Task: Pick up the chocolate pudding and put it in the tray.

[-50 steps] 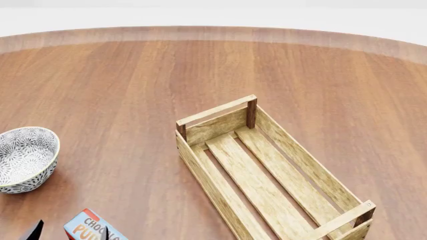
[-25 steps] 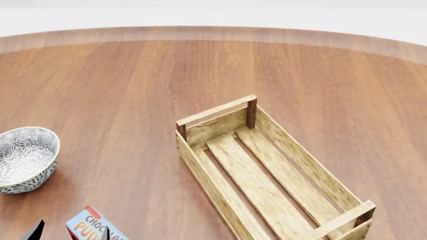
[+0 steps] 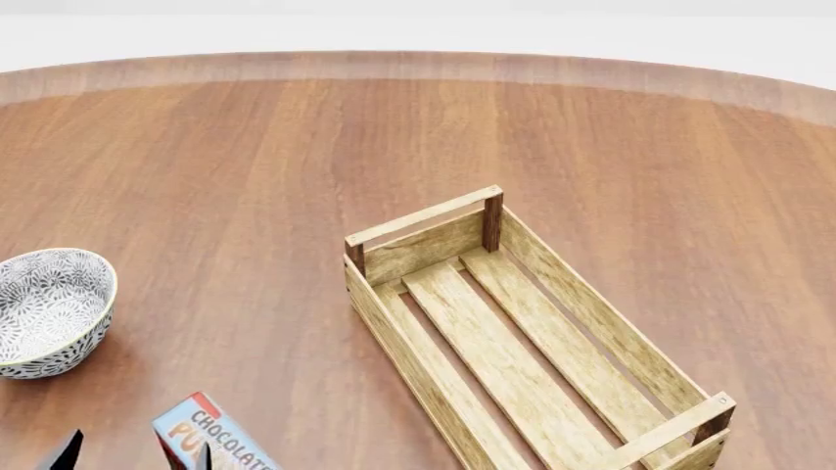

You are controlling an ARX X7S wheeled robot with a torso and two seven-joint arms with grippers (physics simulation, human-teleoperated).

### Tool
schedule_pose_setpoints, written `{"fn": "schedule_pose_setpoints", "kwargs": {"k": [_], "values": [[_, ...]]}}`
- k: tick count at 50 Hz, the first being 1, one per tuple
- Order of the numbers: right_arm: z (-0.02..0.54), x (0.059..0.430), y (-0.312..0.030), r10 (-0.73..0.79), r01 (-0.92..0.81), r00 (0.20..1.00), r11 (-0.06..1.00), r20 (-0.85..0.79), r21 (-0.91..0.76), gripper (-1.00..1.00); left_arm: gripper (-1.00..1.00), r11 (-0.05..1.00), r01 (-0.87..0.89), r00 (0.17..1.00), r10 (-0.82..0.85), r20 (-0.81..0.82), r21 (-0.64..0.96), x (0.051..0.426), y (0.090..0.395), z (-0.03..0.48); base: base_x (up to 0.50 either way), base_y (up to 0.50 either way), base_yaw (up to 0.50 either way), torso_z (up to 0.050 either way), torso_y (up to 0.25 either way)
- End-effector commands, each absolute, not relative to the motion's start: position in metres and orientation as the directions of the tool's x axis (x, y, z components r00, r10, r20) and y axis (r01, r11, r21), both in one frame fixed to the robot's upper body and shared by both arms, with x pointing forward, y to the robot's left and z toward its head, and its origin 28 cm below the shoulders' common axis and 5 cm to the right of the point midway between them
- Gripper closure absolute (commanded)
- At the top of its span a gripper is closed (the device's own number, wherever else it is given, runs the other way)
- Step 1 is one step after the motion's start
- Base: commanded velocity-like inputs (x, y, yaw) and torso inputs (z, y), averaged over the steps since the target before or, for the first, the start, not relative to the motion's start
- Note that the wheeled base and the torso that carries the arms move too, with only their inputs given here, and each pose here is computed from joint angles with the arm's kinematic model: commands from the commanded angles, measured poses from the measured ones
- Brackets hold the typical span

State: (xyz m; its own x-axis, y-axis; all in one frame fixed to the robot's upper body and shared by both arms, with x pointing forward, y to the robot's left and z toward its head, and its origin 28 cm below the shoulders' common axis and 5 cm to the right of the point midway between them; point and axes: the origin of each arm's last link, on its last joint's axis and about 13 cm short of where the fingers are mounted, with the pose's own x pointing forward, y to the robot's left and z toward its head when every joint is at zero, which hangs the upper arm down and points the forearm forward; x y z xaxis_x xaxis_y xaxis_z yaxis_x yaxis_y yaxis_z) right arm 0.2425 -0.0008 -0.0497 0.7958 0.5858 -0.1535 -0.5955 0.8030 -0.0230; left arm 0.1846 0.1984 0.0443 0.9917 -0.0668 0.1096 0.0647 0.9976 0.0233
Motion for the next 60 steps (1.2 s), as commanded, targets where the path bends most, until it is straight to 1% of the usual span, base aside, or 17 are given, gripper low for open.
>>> {"fn": "schedule_pose_setpoints", "kwargs": {"k": [1,14,28,60], "values": [[-0.047,0.246,-0.008,0.563,-0.572,0.816,0.82,-0.133,-0.036,1.0,-1.0,0.998,0.065,0.992,-0.067,0.105,0.018,0.186,0.199,0.044,0.0,0.0,0.0,0.0,0.0],[-0.047,0.248,-0.014,0.544,-0.552,0.829,0.833,-0.132,-0.033,1.0,-1.0,0.998,0.065,0.993,-0.067,0.102,0.021,0.186,0.199,0.043,0.0,0.0,0.0,0.0,0.0],[-0.031,0.252,-0.018,0.53,-0.537,0.841,0.843,-0.109,-0.041,1.0,-1.0,0.998,0.061,0.992,-0.063,0.107,0.02,0.186,0.199,0.044,0.0,0.0,0.0,0.0,0.0],[-0.001,0.278,-0.038,0.442,-0.446,0.894,0.893,-0.079,-0.056,1.0,-1.0,0.998,0.063,0.992,-0.065,0.104,0.022,0.186,0.198,0.043,0.0,0.0,0.0,0.0,0.0]]}}
